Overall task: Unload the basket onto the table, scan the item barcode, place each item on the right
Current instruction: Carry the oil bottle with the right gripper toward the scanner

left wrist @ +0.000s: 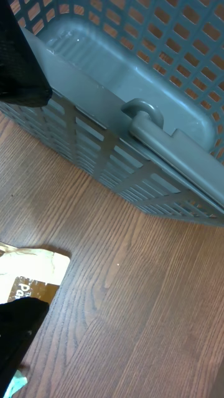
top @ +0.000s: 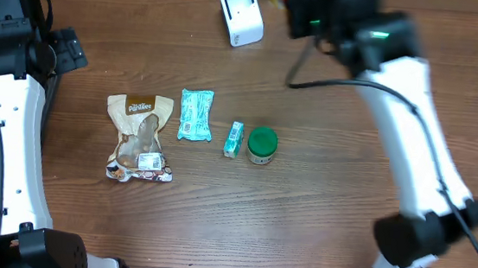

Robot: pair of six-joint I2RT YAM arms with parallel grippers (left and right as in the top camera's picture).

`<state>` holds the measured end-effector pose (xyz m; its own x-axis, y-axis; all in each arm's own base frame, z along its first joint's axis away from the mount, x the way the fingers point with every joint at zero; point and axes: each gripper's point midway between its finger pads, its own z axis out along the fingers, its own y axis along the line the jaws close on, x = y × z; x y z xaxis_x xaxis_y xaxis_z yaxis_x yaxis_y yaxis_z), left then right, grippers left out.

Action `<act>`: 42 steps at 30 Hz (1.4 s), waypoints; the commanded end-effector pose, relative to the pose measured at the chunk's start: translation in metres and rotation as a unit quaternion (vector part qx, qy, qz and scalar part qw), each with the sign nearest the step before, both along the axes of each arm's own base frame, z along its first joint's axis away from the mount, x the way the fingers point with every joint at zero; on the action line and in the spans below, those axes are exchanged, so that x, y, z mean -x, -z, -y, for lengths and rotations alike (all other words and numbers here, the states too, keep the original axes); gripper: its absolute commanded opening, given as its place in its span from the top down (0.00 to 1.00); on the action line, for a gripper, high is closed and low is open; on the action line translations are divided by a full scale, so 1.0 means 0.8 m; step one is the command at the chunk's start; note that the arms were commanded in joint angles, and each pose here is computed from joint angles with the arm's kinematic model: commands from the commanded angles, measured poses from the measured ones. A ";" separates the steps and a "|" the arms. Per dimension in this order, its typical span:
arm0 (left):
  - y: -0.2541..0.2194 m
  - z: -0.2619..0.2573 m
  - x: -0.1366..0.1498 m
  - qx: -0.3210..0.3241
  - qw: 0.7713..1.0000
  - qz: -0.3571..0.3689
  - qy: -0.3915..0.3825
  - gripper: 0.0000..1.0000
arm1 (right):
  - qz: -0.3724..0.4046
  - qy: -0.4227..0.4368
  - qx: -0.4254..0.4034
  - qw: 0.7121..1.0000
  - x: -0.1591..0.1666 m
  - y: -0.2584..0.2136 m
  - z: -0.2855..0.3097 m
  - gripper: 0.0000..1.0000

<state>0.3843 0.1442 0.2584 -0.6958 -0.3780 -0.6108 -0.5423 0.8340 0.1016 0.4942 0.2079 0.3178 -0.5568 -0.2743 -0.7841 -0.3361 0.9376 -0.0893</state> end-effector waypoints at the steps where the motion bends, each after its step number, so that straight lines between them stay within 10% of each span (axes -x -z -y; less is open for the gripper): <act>1: -0.005 -0.003 -0.002 -0.002 1.000 0.005 -0.002 0.01 | 0.068 0.035 0.160 0.984 -0.028 0.007 0.003 0.96; 9: -0.005 -0.003 -0.002 -0.002 1.000 0.005 -0.002 0.01 | 0.115 0.041 0.300 0.946 -0.095 0.099 -0.045 0.96; 42: -0.005 -0.003 -0.002 -0.002 1.000 0.005 -0.002 0.01 | 0.157 0.053 0.228 0.960 -0.134 0.141 -0.081 0.96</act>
